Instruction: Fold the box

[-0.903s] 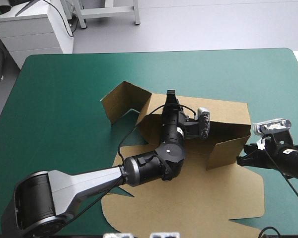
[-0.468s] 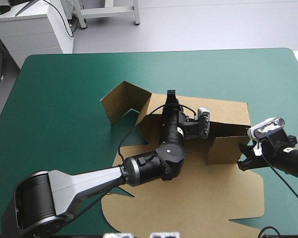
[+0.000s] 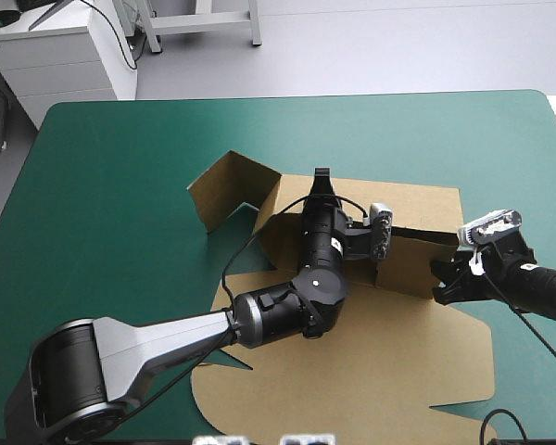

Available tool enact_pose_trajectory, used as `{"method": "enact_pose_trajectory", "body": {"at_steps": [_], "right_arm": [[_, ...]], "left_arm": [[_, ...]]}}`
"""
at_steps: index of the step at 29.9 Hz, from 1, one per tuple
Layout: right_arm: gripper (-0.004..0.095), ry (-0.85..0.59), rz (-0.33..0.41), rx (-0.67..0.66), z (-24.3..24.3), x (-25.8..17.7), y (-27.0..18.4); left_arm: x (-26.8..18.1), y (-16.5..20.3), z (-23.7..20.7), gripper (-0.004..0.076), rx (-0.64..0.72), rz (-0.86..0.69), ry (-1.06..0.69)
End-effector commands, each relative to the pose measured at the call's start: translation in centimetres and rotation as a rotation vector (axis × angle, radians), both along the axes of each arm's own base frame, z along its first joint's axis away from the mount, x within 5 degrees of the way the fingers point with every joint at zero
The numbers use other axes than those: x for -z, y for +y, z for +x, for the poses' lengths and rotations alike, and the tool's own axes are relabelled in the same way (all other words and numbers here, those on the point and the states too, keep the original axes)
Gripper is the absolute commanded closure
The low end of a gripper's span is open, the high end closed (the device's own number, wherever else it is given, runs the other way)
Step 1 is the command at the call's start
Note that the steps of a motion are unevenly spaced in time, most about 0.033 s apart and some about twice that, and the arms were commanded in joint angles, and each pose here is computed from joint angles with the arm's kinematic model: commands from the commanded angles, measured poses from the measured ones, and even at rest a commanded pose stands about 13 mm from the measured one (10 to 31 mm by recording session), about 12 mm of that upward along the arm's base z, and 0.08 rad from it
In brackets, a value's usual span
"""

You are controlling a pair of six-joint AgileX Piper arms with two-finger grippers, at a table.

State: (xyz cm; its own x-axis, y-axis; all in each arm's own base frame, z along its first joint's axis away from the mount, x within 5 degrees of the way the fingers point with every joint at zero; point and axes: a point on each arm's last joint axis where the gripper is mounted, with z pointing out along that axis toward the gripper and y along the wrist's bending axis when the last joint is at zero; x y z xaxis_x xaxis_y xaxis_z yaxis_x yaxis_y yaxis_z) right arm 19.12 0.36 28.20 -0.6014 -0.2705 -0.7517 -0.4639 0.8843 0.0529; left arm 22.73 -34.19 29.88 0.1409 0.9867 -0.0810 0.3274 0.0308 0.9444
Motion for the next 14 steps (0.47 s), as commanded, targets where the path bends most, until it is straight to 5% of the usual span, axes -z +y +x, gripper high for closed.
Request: {"method": "enact_pose_trajectory", "body": {"at_steps": [1, 14], "right_arm": [[0.0451, -0.094, 0.035, 0.100, 0.7, -1.6, -0.5], [0.0390, -0.089, 0.083, 0.084, -0.1, -2.2, 0.1]], "left_arm": [[-2.8, 0.5, -0.4, 0.0731, -0.013, -0.063, -0.055], [-2.7, 1.8, 1.1, 0.0731, -0.080, -0.063, -0.047]]}}
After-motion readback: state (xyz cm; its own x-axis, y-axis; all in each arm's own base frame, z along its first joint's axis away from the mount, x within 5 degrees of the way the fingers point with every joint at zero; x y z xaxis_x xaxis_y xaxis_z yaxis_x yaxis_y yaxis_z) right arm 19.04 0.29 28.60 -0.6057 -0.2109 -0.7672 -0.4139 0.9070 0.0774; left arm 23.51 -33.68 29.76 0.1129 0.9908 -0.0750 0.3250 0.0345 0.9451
